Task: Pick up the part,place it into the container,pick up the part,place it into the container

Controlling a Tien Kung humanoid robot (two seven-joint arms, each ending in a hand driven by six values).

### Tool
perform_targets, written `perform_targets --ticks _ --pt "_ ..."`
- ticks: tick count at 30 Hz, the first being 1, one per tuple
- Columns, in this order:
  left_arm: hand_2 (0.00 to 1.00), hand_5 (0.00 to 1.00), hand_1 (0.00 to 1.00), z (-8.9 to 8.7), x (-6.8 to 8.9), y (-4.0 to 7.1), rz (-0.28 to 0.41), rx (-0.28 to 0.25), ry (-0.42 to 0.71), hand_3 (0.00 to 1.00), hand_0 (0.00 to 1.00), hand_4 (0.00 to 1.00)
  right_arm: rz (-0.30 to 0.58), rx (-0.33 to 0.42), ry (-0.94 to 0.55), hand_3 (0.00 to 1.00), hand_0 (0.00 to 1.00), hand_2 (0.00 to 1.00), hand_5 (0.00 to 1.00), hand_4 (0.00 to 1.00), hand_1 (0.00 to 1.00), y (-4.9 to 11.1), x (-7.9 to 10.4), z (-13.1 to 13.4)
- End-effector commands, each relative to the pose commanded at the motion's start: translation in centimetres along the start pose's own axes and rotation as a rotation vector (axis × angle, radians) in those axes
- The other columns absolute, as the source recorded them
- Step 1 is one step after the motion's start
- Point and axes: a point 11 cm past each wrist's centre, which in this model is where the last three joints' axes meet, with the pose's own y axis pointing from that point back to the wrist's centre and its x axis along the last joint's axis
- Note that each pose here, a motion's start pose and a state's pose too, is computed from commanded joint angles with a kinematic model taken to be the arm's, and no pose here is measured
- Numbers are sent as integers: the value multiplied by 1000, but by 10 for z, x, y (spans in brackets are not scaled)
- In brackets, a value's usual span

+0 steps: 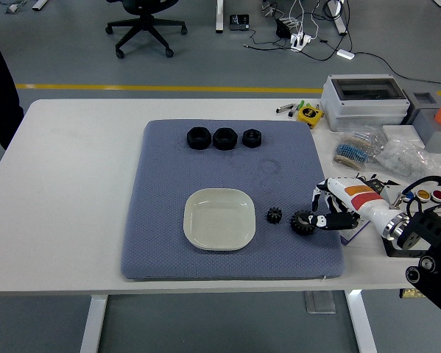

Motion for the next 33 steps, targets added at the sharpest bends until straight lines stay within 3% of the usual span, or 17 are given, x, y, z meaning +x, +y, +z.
perform_targets --ticks 3,4,9,10,15,16,33 --pt "717 618 723 0 0 0 0 -1 1 591 778 657 46 3 19 365 2 116 517 827 2 1 7 -3" --pt "716 617 723 1 0 0 0 -2 2 591 778 657 65 8 22 471 2 183 510 825 40 2 11 -5" --pt "716 617 723 1 1 0 0 -4 -1 591 778 657 66 41 77 471 2 183 510 825 40 0 20 -18" --pt "715 616 723 1 1 0 -1 -4 -2 591 778 656 57 46 88 788 248 489 526 998 341 0 20 -19" --pt "715 616 723 2 1 0 -1 -6 -1 591 778 656 -2 49 127 788 248 489 526 998 341 -1 12 -19" --pt "714 616 723 2 1 0 -1 -6 0 591 778 655 -12 43 131 885 426 716 538 998 587 -1 10 -17" --pt "715 616 723 2 -1 0 -3 -5 0 590 778 656 -86 -44 133 854 416 709 547 998 583 -2 -12 9"
